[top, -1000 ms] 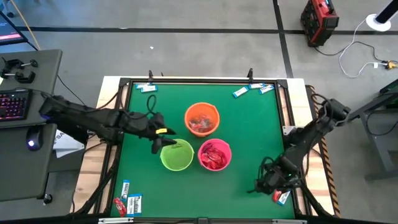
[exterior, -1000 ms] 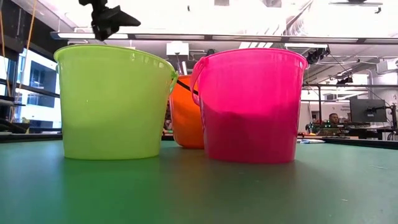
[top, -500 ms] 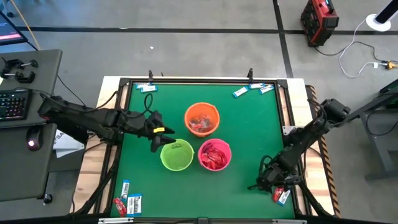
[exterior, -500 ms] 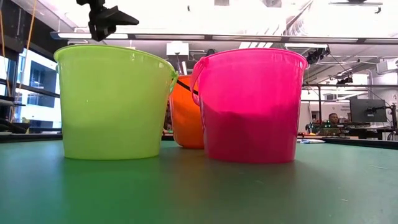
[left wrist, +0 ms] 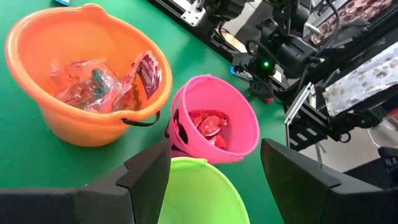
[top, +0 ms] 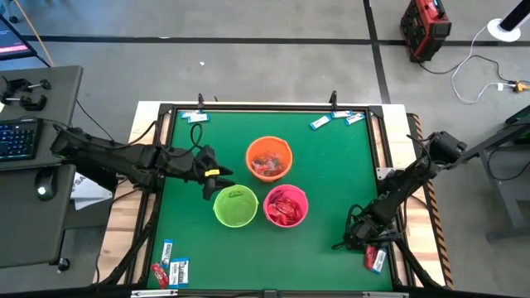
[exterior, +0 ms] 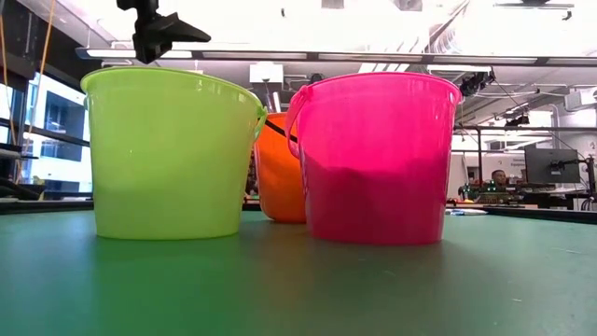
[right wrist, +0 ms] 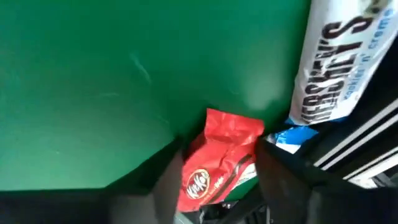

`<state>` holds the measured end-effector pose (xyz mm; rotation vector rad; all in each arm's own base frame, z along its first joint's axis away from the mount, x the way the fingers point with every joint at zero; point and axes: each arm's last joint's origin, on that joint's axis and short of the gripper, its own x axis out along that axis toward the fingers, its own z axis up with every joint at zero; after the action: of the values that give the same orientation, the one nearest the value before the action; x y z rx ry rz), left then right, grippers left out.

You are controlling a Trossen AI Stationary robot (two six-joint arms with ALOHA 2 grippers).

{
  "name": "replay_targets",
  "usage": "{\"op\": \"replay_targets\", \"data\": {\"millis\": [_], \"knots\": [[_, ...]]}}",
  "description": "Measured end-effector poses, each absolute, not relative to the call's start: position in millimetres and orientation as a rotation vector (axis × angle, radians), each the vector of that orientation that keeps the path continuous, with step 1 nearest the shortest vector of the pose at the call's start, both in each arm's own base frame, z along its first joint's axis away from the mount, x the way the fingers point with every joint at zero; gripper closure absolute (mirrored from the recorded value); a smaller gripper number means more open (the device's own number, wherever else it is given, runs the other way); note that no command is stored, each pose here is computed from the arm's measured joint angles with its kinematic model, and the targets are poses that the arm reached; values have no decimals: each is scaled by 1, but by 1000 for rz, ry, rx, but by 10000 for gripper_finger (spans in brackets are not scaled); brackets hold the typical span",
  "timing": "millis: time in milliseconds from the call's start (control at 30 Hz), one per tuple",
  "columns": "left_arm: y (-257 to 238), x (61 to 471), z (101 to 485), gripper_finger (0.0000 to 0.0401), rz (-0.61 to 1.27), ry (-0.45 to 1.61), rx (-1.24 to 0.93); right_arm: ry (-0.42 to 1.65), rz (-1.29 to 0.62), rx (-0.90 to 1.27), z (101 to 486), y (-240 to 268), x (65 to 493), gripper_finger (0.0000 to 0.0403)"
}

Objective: Sort candy by brand, put in halloween buckets
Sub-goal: Put the red chocolate bar into the pink bucket

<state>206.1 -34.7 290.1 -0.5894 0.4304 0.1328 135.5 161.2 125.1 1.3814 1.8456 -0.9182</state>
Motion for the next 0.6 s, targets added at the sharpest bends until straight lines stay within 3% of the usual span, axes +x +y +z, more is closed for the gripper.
{"op": "replay_targets", "data": {"millis": [300, 500, 600], "knots": [[-33, 208, 294, 162, 195, 364, -588, 1779, -763, 1256, 148, 171, 148, 390], [-26, 204, 302, 162, 181, 303, -602, 1740, -622, 1107, 214, 184, 167, 395], [-21, 199, 309, 162, 180, 265, -611, 1561, -530, 1030, 258, 185, 181, 399]]}}
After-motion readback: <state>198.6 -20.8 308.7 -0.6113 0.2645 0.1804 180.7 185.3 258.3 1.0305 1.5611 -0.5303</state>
